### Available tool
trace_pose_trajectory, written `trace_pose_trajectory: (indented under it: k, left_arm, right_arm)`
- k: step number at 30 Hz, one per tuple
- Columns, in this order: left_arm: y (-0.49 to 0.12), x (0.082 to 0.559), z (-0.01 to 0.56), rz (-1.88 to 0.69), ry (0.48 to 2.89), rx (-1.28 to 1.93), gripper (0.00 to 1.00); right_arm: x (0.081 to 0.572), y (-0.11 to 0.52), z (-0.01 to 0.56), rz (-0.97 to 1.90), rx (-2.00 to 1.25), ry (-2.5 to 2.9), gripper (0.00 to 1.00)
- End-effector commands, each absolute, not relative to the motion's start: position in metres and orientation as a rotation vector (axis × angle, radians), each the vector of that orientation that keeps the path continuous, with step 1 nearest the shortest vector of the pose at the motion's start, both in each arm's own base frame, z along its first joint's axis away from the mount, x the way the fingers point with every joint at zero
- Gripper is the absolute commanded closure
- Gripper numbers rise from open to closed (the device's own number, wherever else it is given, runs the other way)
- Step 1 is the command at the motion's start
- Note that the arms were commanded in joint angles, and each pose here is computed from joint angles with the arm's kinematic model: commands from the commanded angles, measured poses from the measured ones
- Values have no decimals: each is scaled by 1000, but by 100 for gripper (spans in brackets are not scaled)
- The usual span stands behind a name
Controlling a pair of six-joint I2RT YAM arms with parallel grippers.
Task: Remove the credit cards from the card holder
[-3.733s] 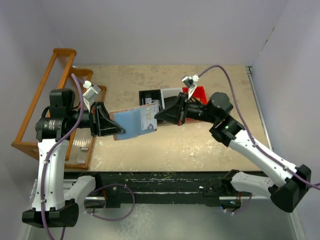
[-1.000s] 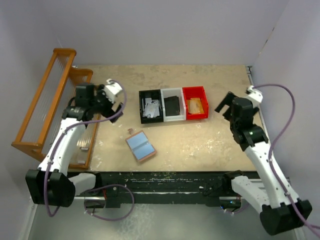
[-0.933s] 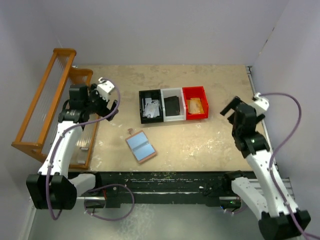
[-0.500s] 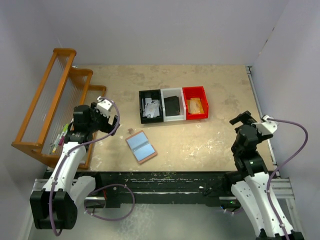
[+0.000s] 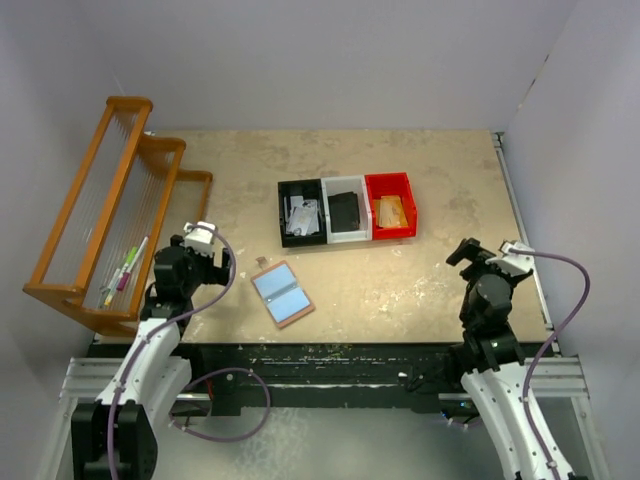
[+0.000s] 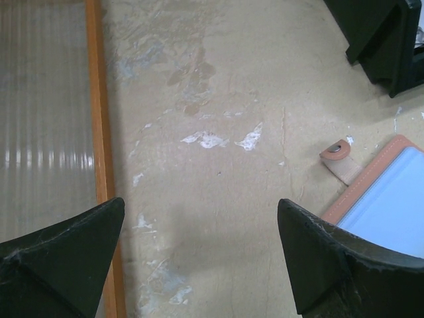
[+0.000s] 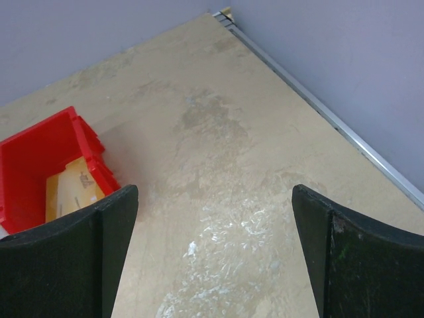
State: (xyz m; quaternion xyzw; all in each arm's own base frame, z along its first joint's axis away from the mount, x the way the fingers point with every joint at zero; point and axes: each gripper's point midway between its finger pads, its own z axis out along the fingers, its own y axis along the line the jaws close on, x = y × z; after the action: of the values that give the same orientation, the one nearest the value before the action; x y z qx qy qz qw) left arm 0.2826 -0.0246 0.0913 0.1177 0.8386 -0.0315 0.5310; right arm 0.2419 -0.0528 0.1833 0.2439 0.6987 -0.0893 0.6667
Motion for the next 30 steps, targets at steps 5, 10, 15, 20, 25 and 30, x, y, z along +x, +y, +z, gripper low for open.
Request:
trace_pose_trajectory:
  k: [5,10,15,20,25,30]
  left_arm:
    - [-7,287,111,12,1868,146,1]
    - [3,286,112,55,1871,84,0]
    - [3,287,111,54,1879,83,1]
    - [11,281,116,91,1852,27,1]
    - [14,278,118,100,1836,7,1]
    - [42,272,118,215,1834,-190,1]
  right_arm:
    - [257,-20,193,-156,181,1525,0]
    - [261,-13,187,-154,106,1527,0]
    - [258,-24,186,-177,196,1541,0]
    - [259,-14,176,-157,109,1522,1]
    - [255,-18,172,-167,128,1486,0]
    - [262,-2,153,-102,58,1516,0]
